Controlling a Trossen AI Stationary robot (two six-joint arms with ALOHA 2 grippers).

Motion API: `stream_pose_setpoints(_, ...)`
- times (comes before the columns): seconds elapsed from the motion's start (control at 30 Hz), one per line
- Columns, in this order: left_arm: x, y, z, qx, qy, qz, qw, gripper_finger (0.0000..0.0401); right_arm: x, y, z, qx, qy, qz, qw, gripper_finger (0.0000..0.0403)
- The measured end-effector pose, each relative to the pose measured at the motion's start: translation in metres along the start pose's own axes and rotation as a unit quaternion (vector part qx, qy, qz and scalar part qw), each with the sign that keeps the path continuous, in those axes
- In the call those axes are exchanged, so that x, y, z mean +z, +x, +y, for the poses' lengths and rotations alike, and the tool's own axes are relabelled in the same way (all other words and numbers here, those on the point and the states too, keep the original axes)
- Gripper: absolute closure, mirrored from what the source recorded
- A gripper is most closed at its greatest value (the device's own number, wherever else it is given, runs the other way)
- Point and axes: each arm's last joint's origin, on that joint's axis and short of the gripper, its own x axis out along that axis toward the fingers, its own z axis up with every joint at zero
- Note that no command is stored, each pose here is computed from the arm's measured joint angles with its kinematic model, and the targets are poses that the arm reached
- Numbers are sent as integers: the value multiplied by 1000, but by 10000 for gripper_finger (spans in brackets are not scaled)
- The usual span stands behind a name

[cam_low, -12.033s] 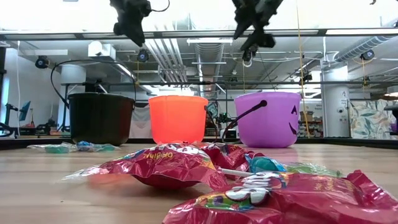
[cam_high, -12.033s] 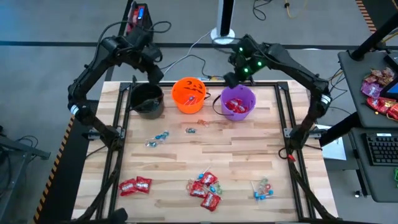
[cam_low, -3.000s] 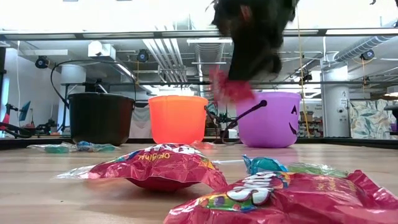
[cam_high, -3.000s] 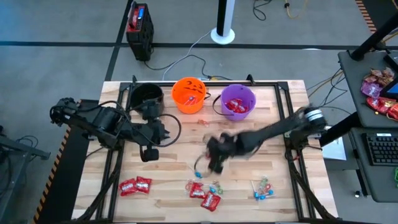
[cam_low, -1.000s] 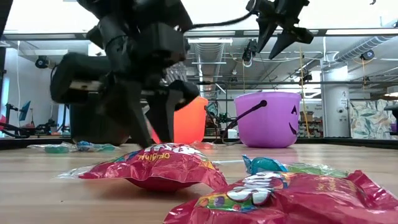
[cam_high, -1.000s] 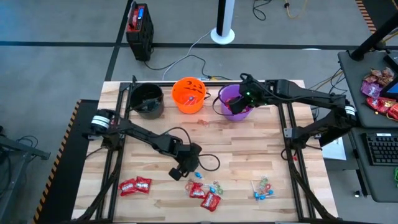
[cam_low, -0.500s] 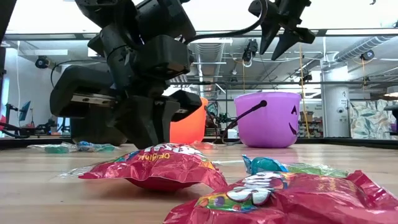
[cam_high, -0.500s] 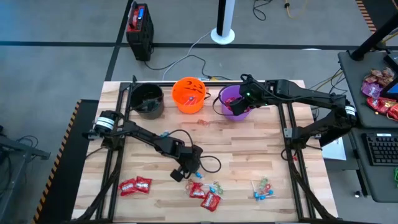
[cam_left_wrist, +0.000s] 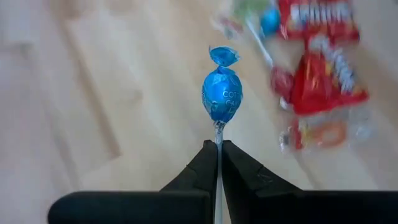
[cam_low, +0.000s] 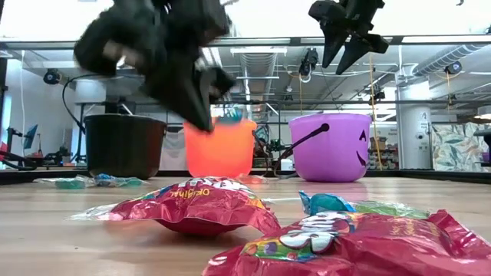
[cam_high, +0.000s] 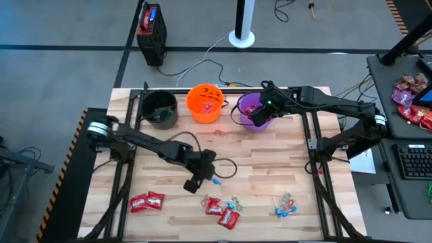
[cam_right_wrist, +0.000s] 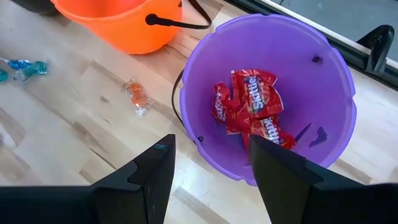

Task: Sort candy by brand, put in halloween buckets
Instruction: Put the blue candy into the orange bucket

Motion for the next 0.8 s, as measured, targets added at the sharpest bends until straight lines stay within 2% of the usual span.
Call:
stream_pose_setpoints(0.1,11,-43,6,66,-58,-29,996,401,0,0,0,-1,0,0,1000,206)
stream_pose_setpoints(0.17,22,-81,18,129,-100,-66,984,401,0,0,0,-1,0,1,1000,206)
stream_pose_setpoints(0.27,25,-132,44,221,-162,-101,956,401,0,0,0,-1,1,1,1000,206)
stream_pose_setpoints(0.4,14,-189,103,317,-239,-134,908,401,1,0,0,2,4,-3,1000,206)
stream_pose_setpoints(0.5,-4,-214,148,342,-317,-116,877,401,0,0,0,2,5,-3,1000,206)
stream_pose_setpoints(0.57,-14,-220,170,335,-371,-84,862,401,0,0,0,2,8,-3,1000,206)
stream_pose_setpoints(0.67,-18,-222,191,300,-419,-27,857,401,0,0,0,1,11,-2,1000,206)
stream_pose_setpoints(0.8,-12,-213,207,273,-438,70,854,401,0,0,0,1,11,-2,1000,206)
